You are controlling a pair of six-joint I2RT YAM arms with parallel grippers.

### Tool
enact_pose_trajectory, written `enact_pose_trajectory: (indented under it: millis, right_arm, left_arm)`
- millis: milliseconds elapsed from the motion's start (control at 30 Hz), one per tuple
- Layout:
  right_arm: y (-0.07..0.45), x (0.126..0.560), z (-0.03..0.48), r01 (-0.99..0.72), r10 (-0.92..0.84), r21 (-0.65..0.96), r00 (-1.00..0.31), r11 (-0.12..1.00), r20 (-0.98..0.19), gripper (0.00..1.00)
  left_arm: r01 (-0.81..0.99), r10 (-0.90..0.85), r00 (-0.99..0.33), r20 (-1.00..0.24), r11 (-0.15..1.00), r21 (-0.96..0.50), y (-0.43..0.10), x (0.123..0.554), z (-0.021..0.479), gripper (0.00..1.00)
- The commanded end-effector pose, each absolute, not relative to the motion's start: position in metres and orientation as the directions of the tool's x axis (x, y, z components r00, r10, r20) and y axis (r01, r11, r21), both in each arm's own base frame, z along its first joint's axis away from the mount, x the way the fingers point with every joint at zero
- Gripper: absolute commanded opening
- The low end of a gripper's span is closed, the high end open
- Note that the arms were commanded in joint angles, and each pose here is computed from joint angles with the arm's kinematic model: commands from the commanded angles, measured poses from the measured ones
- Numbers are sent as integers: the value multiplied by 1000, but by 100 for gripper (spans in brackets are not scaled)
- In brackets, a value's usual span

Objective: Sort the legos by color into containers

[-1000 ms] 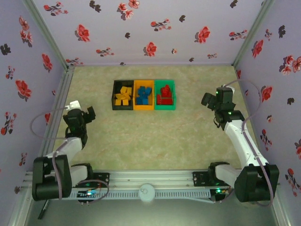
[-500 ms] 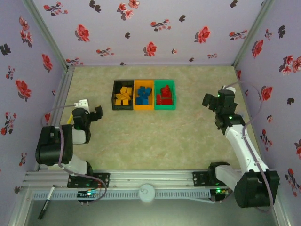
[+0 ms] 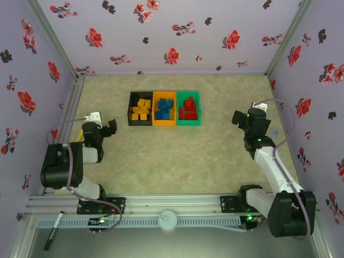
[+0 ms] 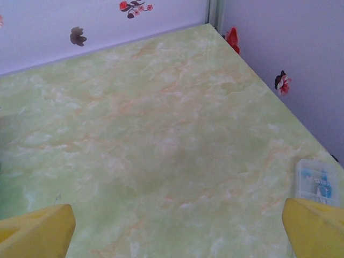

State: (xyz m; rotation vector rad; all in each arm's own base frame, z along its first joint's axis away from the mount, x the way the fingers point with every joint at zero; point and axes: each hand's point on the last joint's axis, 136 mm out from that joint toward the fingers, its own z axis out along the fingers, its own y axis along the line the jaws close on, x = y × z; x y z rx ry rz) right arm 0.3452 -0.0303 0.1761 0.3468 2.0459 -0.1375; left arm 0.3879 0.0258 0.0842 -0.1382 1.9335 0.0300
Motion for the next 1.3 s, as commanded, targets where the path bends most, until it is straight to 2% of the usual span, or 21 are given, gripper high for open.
enact_pose_trajectory:
  millis: [0, 400, 633, 733, 800, 867, 933, 1267]
  right_arm:
    - [-39, 355, 171, 325, 160, 20, -409, 945, -898, 100]
    - [-53, 381, 122, 366, 148, 12, -347, 930, -926, 100]
    - [-42, 387, 103, 261, 188, 108, -307, 959, -933, 99]
    - [-30, 393, 88, 187, 165, 105, -339, 977, -926, 100]
    - [-16, 399, 88, 99, 123, 95, -327, 991, -937, 100]
    - [-18, 398, 82, 115, 134, 97, -380, 989, -915, 100]
    - [-19, 400, 85, 115, 131, 96, -348, 989, -928, 100]
    - [-18, 397, 86, 113, 130, 95, -352, 989, -927, 100]
  left_arm:
    - [-109, -59, -317, -947, 994, -25, 28, 394, 96, 100]
    - [-109, -60, -315, -947, 994, -27, 28, 394, 96, 100]
    - [-110, -60, -315, -947, 994, -27, 28, 394, 96, 100]
    - [-109, -60, -315, -947, 994, -26, 28, 394, 96, 100]
    - [-109, -60, -316, -947, 994, -27, 28, 394, 96, 100]
    - [-109, -59, -316, -947, 994, -26, 28, 394, 96, 100]
    - [-110, -60, -314, -947, 994, -27, 28, 394, 96, 100]
    - [-109, -60, -314, -947, 994, -27, 28, 394, 96, 100]
